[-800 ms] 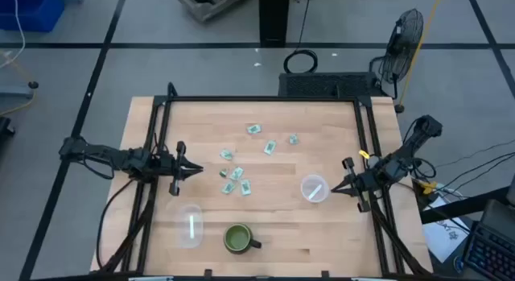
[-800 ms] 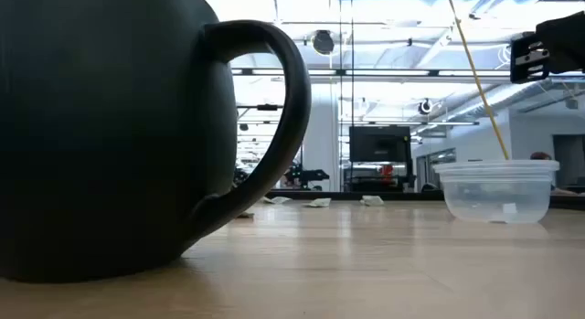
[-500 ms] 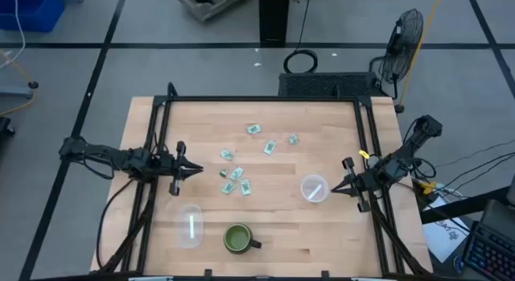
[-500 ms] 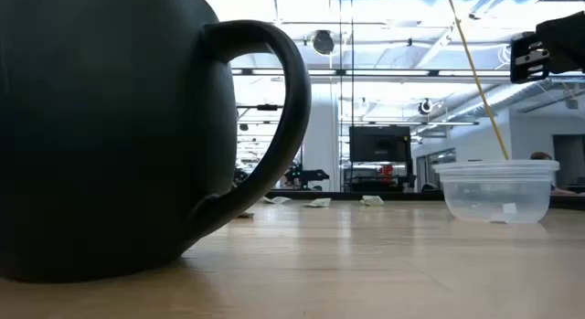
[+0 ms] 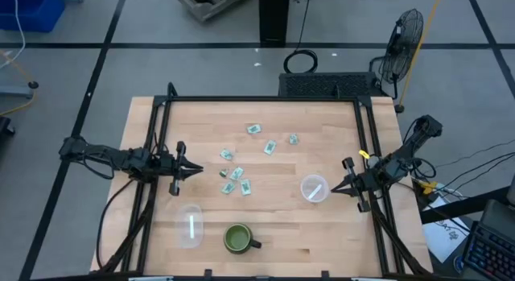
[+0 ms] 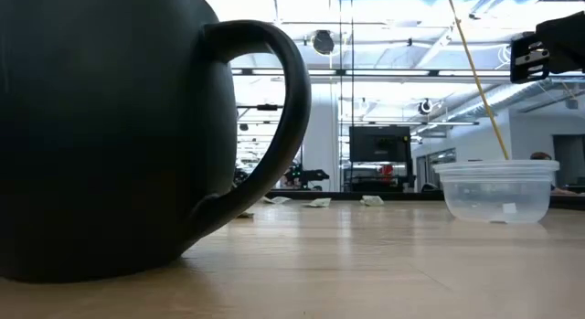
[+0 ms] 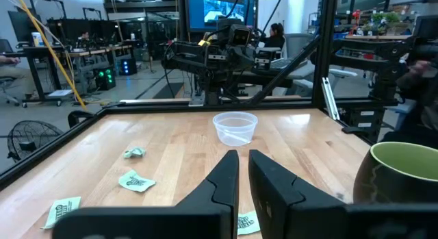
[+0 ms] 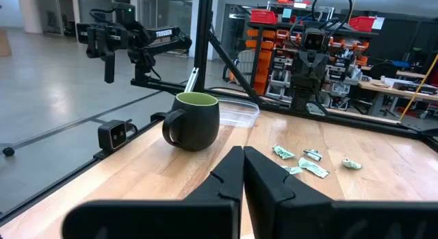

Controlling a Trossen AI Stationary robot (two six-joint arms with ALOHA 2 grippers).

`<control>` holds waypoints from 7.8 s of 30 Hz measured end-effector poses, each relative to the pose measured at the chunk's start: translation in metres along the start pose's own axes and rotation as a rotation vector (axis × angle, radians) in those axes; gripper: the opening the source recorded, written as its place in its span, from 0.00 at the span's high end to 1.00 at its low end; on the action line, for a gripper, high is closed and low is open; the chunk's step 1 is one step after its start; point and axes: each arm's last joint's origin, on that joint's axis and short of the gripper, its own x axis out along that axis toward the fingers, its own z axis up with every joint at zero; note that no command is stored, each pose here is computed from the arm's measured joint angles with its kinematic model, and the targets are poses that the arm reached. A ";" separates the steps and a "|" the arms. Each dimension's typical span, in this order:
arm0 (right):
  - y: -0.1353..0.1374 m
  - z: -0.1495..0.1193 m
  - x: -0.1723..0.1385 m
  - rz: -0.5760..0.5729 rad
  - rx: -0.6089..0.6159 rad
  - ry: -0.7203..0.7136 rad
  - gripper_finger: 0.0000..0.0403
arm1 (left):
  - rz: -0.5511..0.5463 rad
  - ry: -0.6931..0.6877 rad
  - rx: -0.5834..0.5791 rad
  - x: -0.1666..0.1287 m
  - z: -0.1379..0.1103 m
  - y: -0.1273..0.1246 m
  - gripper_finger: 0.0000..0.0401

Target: Pick and place Stevia / Truvia into bins

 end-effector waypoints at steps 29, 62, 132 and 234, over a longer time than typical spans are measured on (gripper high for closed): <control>-0.013 0.035 -0.005 -0.161 -0.029 -0.332 0.99 | 0.000 0.000 0.000 0.000 0.000 0.000 0.90; -0.137 0.015 0.117 -0.569 0.006 0.762 0.42 | 0.000 -0.001 0.000 0.000 0.000 0.000 0.90; -0.194 -0.039 0.134 -0.693 0.392 0.903 1.00 | 0.000 -0.001 0.000 0.000 0.000 0.000 0.90; -0.233 -0.087 0.147 -0.622 0.934 0.505 0.45 | 0.000 0.000 0.000 0.000 0.000 0.000 0.90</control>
